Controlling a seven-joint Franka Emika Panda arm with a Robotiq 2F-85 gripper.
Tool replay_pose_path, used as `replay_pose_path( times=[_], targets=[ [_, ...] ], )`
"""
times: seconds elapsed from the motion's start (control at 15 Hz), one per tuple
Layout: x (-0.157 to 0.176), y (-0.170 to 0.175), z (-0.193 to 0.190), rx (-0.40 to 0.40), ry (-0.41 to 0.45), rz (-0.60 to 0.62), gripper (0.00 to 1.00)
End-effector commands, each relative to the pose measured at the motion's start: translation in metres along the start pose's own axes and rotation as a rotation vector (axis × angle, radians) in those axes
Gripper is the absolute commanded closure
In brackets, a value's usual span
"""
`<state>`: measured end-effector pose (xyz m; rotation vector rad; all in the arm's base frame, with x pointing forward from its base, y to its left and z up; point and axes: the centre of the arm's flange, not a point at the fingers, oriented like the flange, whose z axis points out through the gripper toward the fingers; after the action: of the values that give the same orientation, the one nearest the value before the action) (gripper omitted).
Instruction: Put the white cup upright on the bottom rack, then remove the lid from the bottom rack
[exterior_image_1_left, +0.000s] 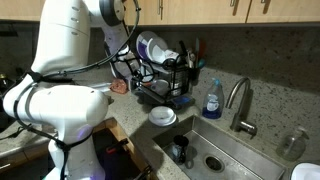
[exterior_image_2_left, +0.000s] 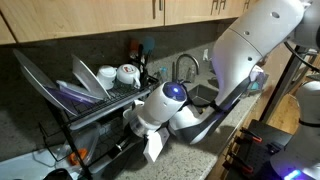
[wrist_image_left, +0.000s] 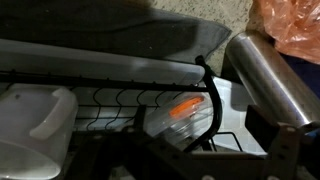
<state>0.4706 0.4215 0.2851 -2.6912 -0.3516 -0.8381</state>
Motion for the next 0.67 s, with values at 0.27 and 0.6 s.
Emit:
replay_pose_path(
  times=[0.27,0.6],
  targets=[
    [0.001,0.001,0.010,-0.001,-0.002,-0.018,0.00],
    [0.003,-0.008,0.015,0.000,0.020,0.041,0.00]
  ],
)
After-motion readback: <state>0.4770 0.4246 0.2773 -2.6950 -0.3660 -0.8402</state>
